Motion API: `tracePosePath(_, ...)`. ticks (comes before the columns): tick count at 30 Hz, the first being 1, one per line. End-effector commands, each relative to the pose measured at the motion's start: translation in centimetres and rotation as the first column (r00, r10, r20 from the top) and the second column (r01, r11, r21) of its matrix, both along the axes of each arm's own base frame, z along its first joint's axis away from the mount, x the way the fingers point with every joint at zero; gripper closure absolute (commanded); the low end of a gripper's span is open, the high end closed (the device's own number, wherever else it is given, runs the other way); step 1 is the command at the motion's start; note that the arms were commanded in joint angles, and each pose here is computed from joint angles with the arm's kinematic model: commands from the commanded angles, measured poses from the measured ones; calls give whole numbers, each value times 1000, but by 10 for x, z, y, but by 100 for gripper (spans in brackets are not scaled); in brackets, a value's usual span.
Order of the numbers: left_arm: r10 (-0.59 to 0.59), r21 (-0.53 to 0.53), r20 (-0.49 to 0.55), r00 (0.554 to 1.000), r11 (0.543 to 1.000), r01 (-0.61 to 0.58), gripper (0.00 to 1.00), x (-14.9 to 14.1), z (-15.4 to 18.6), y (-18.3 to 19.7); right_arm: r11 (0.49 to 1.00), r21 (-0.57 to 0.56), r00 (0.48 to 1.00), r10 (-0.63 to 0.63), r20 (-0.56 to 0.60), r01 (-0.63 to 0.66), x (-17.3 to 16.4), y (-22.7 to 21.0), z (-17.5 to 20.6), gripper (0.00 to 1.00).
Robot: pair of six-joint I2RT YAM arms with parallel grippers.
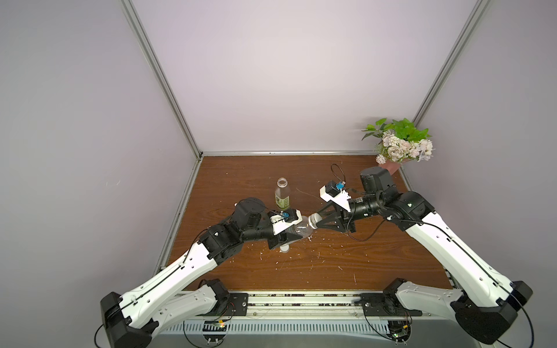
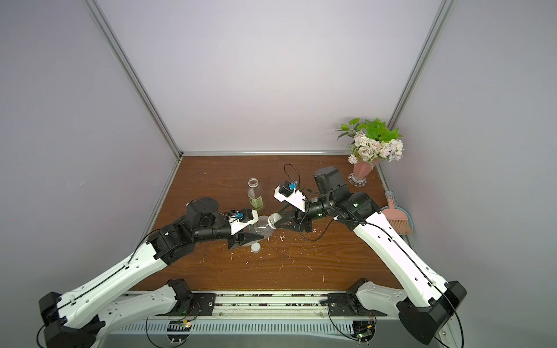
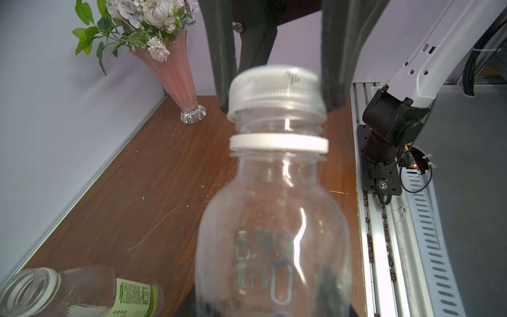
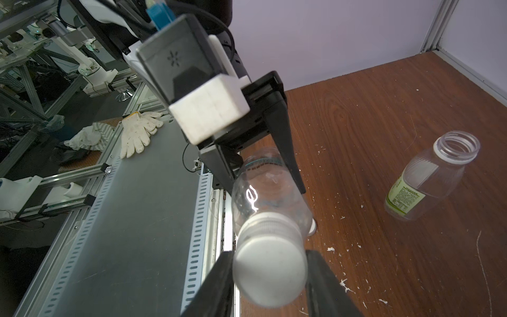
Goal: Screw on the bottle caps
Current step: Screw the bottle cap onto the plastic bottle.
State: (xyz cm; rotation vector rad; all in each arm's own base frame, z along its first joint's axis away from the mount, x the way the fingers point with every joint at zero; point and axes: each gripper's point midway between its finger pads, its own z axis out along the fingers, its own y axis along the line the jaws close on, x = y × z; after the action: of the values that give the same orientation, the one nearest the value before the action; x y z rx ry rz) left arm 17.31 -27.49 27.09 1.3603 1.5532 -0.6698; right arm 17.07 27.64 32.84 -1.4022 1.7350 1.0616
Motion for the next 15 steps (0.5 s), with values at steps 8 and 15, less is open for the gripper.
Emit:
tracePosePath(8, -35, -142, 140, 990, 988, 55, 100, -6, 51, -9, 997, -54, 996, -54, -75, 51, -3, 14, -28, 89)
tracePosePath(15, 13, -167, 178, 984, 986, 17, 100, 3, 58, -8, 995, 1, 980, -100, -171, 102, 0, 24, -31, 89)
